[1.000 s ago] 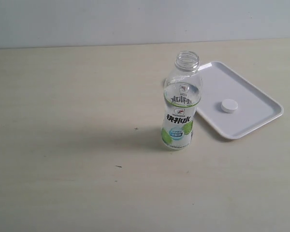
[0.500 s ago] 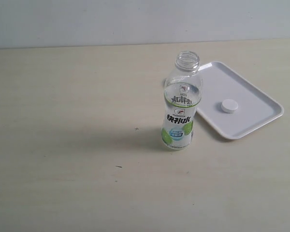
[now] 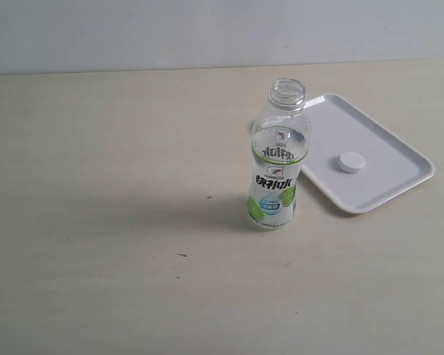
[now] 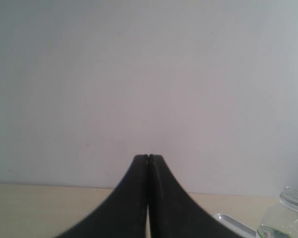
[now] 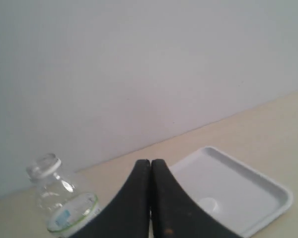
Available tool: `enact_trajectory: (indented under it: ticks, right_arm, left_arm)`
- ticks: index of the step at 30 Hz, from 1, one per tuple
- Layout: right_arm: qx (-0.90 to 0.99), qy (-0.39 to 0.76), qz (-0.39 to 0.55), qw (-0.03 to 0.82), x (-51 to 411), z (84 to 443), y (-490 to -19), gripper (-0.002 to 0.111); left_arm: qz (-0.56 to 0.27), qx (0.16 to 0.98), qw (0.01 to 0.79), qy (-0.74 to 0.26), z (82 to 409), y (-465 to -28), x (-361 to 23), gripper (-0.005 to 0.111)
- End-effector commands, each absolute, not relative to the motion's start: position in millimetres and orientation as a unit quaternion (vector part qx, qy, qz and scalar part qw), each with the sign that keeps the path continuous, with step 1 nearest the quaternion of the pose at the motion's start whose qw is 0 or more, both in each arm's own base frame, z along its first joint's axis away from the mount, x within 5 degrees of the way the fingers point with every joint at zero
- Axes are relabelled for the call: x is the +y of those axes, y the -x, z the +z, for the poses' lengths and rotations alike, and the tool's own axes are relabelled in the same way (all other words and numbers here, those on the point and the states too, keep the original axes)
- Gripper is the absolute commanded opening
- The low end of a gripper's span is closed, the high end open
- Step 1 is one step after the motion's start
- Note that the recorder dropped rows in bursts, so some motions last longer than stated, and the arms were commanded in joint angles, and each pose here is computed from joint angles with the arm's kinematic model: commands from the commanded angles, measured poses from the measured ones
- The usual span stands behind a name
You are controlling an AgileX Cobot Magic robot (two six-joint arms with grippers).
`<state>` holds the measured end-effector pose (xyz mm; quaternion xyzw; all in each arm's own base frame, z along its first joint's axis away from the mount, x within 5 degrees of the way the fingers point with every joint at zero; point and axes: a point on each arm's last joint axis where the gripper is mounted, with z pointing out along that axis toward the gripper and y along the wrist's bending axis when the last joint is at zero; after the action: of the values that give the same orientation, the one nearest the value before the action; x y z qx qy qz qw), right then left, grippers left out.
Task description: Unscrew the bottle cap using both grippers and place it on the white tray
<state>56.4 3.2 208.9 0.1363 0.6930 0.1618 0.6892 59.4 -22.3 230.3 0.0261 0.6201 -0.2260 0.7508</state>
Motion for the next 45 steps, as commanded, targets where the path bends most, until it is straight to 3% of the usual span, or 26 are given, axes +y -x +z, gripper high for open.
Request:
enact_trajectory:
  ticks: [1,17,37,45]
  right_arm:
    - [0.713,-0.049,0.068,0.696,2.6,205.0,-56.1,0.000]
    - [0.713,0.004,-0.040,0.700,-2.2,203.7,-56.4,0.000]
    - [0.714,-0.001,-0.035,0.699,-2.2,203.4,-56.4,0.000]
    - [0.703,-0.082,0.035,0.706,-3.6,205.2,-56.4,0.000]
  left_arm:
    - [-0.228,0.620,0.750,-0.021,229.4,-59.1,-21.8,0.000]
    - [-0.228,0.620,0.750,-0.021,229.4,-59.1,-21.8,0.000]
    - [-0.228,0.620,0.750,-0.021,229.4,-59.1,-21.8,0.000]
    - [-0.228,0.620,0.750,-0.021,229.4,-59.1,-21.8,0.000]
